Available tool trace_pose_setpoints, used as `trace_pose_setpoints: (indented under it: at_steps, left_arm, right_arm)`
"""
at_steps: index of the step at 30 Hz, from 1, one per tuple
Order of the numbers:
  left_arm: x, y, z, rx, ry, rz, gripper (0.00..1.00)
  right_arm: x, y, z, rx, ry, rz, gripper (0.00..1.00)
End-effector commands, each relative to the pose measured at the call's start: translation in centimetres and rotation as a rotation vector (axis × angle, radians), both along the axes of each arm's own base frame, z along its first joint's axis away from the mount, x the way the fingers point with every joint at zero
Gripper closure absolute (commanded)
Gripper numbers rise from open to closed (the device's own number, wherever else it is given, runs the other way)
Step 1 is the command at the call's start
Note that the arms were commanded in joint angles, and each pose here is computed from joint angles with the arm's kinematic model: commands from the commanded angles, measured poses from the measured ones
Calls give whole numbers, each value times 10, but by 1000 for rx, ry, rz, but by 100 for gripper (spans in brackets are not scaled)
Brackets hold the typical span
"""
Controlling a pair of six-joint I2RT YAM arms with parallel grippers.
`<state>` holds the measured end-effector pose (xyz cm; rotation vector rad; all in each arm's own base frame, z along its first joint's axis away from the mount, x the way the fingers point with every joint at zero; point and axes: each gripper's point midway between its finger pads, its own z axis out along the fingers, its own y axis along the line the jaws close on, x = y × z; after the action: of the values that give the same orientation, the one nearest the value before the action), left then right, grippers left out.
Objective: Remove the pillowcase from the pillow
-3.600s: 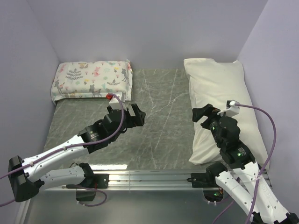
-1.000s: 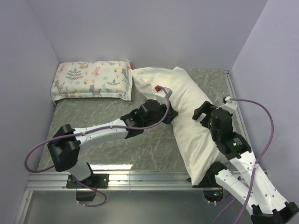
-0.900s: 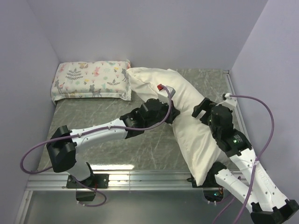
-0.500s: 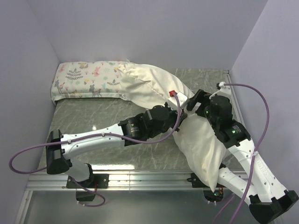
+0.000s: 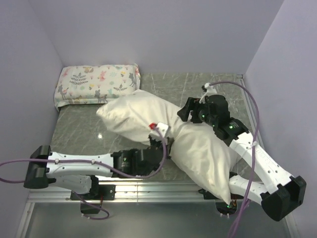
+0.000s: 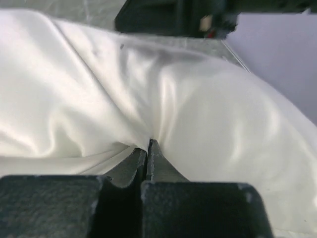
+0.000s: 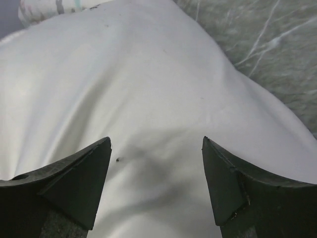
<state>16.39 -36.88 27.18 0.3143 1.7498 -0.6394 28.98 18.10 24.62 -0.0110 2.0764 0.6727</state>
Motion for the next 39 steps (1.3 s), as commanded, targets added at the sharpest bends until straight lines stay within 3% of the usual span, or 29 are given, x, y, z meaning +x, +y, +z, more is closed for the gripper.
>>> trace_pose_setpoints:
  at_steps: [1,3,4,6,9,11,12,14,15,20,26,30,34,39]
  left_arm:
    - [-13,27,-16,-324,143,171,100]
    - [-25,32,-50,-378,249,215,100]
    - [-33,35,-76,-334,273,214,100]
    - [-46,26,-91,-357,317,195,100]
    - [-61,-5,-106,-270,322,118,98]
    - [-62,-27,-99,-204,287,104,85]
    - [-62,-33,-93,-203,273,96,69]
    - [-62,-50,-72,-245,258,27,54]
    - [-60,-50,-71,-257,263,4,42]
    - [-47,-51,-37,-303,236,-72,18]
    - [-42,-37,23,-369,205,-122,11]
    - [-34,5,54,-432,192,-66,8]
    - [-9,54,43,-369,197,88,3]
    - [15,84,38,-337,219,119,1]
  right_arm:
    - [0,22,-5,-4,-18,88,20]
    - [2,21,-7,-25,-18,67,20]
    - [4,19,-7,-35,-20,51,20]
    - [6,13,1,-49,-34,23,20]
    - [11,1,19,-73,-72,-38,16]
    - [10,-6,31,-82,-89,-65,15]
    - [8,-9,36,-82,-97,-75,14]
    - [5,-15,47,-82,-114,-99,12]
    - [0,-20,51,-77,-122,-109,12]
    - [-18,-39,63,-67,-129,-163,9]
    - [-41,-43,38,-44,-74,-143,9]
    - [-57,-53,19,-48,-59,-150,9]
    - [-69,-61,-8,-74,-9,-156,9]
    - [-81,-73,-24,-94,13,-186,8]
